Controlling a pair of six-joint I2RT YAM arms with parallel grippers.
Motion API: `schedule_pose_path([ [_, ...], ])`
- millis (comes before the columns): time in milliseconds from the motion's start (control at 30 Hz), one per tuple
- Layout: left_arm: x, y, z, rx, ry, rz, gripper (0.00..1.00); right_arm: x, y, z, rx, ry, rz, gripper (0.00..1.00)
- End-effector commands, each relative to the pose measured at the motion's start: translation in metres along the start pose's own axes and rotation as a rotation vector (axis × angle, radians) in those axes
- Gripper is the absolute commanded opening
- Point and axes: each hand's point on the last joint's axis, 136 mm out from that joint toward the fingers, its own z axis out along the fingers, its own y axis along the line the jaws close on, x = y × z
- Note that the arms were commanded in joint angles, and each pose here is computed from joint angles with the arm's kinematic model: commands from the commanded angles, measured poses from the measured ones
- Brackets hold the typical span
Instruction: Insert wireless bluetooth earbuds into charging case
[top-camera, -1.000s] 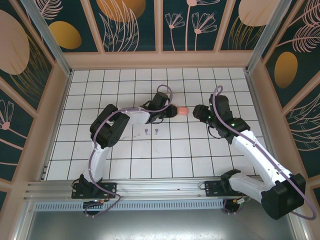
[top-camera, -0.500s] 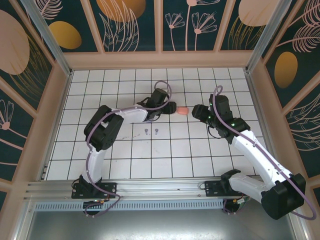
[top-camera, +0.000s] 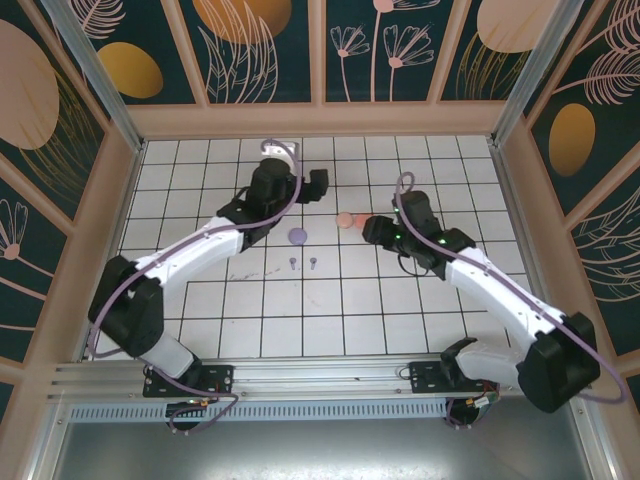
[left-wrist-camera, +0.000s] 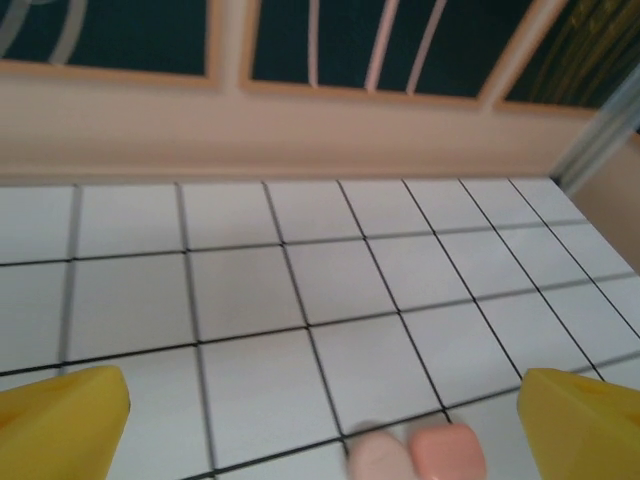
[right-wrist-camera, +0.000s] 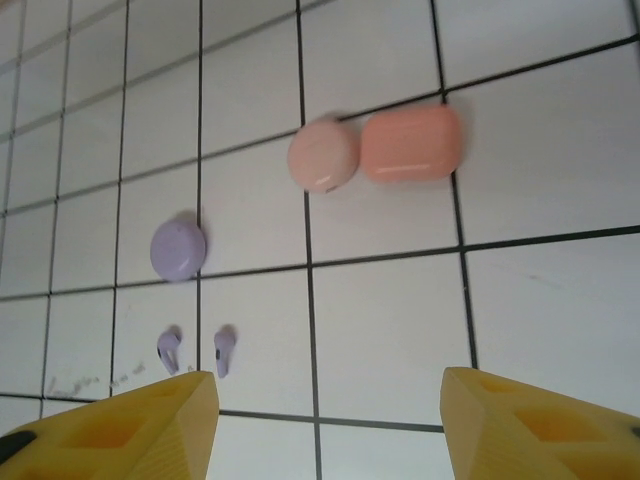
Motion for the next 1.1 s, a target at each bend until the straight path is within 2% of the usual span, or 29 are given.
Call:
schedule_pose_path([
  [0, -0.018, 0.031, -0.018, -0.092, -0.09, 0.011, 0.99, -0.008, 0.024, 0.009, -0.013, -0.011, -0.046, 0.61],
  [133, -0.033, 0.06, -0.043, -0.175, -0.182, -0.025, 0.99, 0.0, 0.041, 0.032, 0.007, 0.043, -0.088, 0.62],
  [300, -0.03, 0.092, -0.064, -0.239, -0.233, -0.06, 0.99, 0.012, 0.064, 0.064, 0.024, 0.111, -0.138, 0.62],
  [667, -0.011, 0.145, -0.072, -0.354, -0.224, -0.254, 0.99, 0.038, 0.1, 0.134, 0.194, 0.228, -0.217, 0.66],
  [867, -0.01, 0.172, -0.089, -0.435, -0.278, -0.361, 0.99, 0.046, 0.107, 0.16, 0.271, 0.239, -0.228, 0.66],
  [1067, -0.013, 0.184, -0.099, -0.447, -0.296, -0.393, 0.99, 0.055, 0.111, 0.179, 0.315, 0.253, -0.242, 0.66],
])
